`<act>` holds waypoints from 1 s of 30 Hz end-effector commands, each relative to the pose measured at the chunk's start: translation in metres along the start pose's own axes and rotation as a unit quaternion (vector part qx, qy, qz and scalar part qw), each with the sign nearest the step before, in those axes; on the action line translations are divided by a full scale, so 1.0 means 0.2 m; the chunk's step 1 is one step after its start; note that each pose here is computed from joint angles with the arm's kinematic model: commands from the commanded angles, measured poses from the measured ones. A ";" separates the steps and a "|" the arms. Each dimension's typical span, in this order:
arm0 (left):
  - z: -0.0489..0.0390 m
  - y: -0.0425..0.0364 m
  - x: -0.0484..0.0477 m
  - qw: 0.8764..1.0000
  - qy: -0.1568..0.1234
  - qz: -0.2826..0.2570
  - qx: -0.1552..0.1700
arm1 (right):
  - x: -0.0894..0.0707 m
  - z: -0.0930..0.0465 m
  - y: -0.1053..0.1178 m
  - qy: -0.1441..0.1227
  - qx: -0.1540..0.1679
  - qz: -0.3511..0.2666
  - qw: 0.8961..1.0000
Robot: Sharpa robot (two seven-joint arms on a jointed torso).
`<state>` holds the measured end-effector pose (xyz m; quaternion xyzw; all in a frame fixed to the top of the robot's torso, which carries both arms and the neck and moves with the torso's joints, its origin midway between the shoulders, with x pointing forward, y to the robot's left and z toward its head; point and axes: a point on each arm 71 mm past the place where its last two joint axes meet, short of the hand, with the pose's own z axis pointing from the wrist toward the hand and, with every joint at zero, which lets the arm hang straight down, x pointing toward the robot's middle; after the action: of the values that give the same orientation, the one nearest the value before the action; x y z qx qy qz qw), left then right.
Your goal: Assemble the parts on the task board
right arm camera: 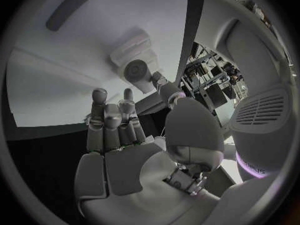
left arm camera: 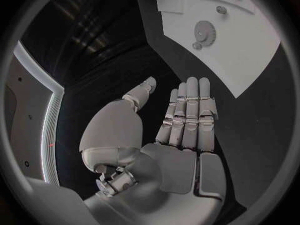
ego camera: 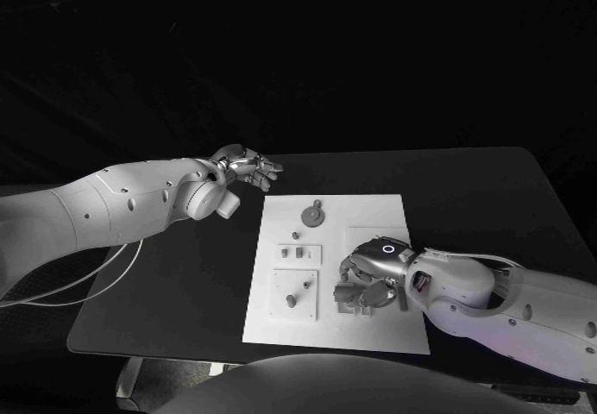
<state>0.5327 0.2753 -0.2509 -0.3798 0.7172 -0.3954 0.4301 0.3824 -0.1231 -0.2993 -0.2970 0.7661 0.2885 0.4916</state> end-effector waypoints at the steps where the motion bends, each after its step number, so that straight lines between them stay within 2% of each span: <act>1: 0.000 -0.007 0.009 1.000 0.007 0.000 0.004 | 0.02 0.00 0.01 0.015 -0.004 -0.012 1.000; 25: 0.002 -0.007 0.008 1.000 0.005 0.000 0.004 | 0.03 0.02 0.02 0.015 -0.016 -0.020 1.000; 30: 0.002 -0.007 0.007 1.000 0.005 0.001 0.003 | 0.02 0.02 0.02 0.004 -0.025 -0.019 0.999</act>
<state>0.5328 0.2755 -0.2511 -0.3800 0.7174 -0.3948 0.4301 0.3809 -0.1182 -0.3030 -0.3140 0.7611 0.2937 0.4856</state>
